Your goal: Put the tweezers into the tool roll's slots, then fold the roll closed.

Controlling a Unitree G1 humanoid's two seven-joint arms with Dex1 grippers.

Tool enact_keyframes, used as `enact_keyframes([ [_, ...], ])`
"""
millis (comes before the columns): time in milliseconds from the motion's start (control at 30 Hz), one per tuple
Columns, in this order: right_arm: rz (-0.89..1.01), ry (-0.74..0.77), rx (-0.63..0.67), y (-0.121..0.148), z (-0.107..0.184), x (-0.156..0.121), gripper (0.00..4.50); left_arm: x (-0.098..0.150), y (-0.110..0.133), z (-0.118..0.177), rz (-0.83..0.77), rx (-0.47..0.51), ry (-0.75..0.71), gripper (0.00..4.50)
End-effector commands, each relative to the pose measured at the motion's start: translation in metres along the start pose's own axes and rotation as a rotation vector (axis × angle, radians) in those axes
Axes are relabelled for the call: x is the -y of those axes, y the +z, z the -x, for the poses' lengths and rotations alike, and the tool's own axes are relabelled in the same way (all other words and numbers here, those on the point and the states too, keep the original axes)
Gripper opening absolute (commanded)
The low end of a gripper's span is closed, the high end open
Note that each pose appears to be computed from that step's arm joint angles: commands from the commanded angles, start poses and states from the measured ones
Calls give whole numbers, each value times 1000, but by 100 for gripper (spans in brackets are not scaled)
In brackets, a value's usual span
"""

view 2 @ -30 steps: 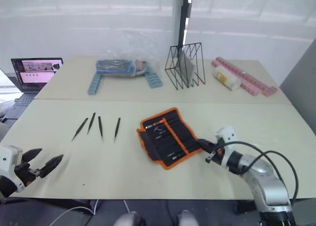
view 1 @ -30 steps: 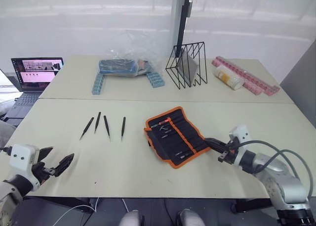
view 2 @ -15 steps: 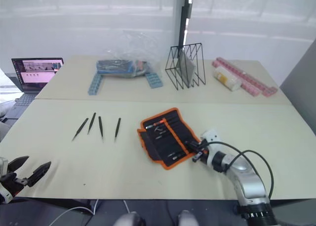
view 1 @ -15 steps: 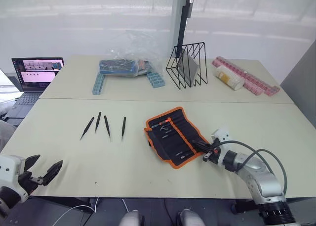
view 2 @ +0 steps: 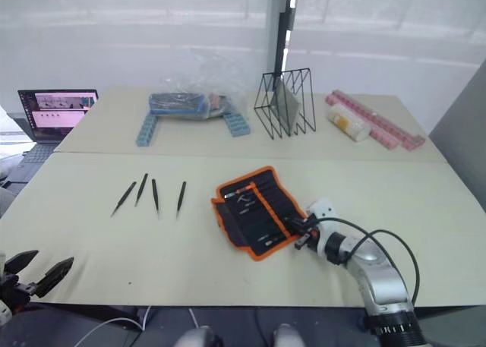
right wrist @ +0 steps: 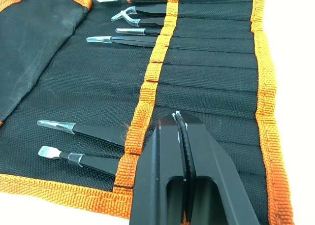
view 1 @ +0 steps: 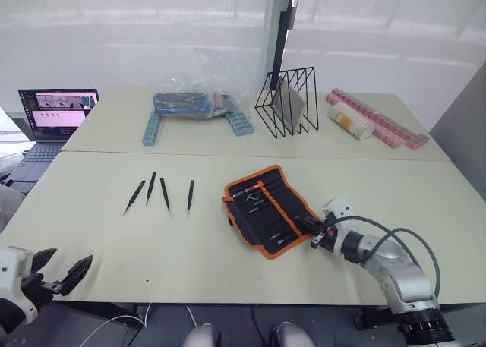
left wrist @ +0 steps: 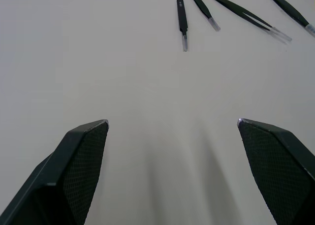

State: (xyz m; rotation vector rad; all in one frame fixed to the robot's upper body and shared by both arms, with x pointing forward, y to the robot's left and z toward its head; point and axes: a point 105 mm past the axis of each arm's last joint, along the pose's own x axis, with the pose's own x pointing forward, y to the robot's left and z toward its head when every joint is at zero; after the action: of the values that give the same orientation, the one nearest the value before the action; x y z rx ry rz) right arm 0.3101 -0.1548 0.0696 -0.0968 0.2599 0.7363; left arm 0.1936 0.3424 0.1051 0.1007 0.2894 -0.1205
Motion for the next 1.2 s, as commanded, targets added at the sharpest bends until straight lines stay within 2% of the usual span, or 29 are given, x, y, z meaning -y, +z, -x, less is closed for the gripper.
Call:
enact_keyframes([
  [33,-9,16,-58,-13,-3,-7,0,3,12,-25,-16,12,15,447],
  [167,-1,17,-74,-14,-3,-9,0,5,14,-49,-22,-4,21,447],
  [333,6,26,-88,-15,-5,-16,0,2,20,-94,-11,-15,23,447],
  [467,1,30,-89,-15,-6,-20,0,6,22,-117,-23,-25,-19,447],
  [767,-4,28,-87,-14,-7,-23,0,7,17,-145,-32,-49,-56,447],
  [967,-8,22,-82,-14,-7,-24,0,18,20,-154,-25,-23,-105,273],
  [1200,-6,15,-81,-13,-6,-24,0,25,21,-153,-31,-11,-136,35],
])
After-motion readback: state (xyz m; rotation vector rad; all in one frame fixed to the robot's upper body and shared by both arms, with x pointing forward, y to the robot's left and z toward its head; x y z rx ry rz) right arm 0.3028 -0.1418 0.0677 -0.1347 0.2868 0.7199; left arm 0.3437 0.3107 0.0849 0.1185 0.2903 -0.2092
